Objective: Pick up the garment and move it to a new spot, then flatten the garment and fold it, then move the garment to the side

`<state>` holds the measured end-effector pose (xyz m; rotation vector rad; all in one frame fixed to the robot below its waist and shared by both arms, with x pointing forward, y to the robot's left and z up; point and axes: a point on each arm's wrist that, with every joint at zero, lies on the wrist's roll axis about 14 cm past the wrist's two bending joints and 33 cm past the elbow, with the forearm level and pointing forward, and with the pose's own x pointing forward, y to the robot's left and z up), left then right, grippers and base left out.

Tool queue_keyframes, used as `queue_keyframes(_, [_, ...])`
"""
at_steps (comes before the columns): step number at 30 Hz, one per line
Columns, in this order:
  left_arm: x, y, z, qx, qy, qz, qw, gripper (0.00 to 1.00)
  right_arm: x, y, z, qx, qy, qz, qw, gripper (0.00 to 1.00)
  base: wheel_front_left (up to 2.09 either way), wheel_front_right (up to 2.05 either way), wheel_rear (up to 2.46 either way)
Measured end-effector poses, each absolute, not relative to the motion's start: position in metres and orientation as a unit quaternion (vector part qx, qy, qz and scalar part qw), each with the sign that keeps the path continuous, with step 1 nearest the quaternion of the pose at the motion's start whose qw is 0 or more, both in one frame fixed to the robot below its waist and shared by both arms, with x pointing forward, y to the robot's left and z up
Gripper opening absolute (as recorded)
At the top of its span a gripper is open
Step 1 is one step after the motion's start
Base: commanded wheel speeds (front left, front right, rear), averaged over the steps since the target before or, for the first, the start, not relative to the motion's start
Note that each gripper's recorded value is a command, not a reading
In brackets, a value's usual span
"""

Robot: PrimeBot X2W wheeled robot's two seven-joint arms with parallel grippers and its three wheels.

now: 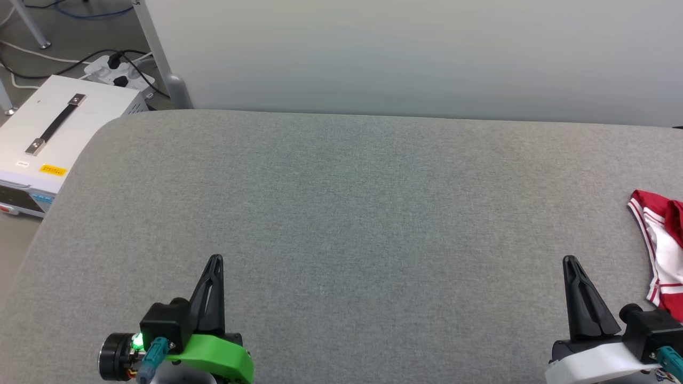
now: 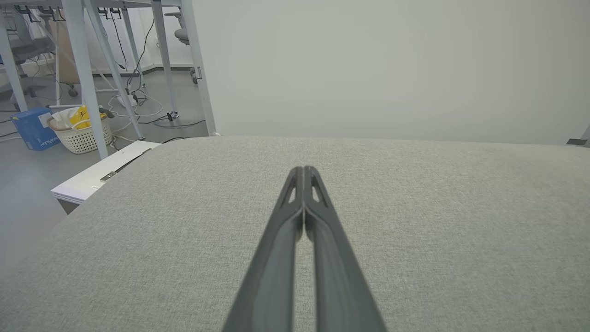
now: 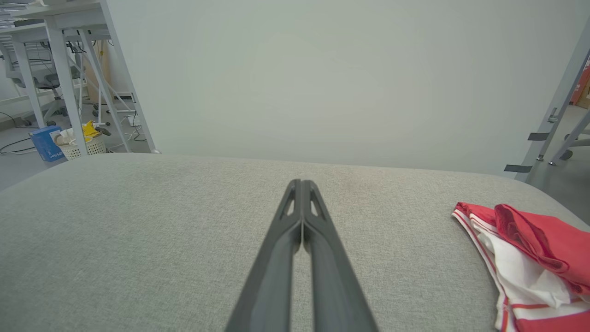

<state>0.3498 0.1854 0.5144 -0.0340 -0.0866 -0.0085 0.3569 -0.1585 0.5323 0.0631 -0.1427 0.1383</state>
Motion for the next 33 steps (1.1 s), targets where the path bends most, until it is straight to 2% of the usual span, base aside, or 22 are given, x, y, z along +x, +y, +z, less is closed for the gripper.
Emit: queue_keyframes(33, [0.3549,0.1822,0.5149,-0.004,-0.025,-0.006,1.0,0.0,0.3589,-0.1589,0.5274,0.02,-0.045,0.068,0.996,0.0,0.0,0.0,0.0])
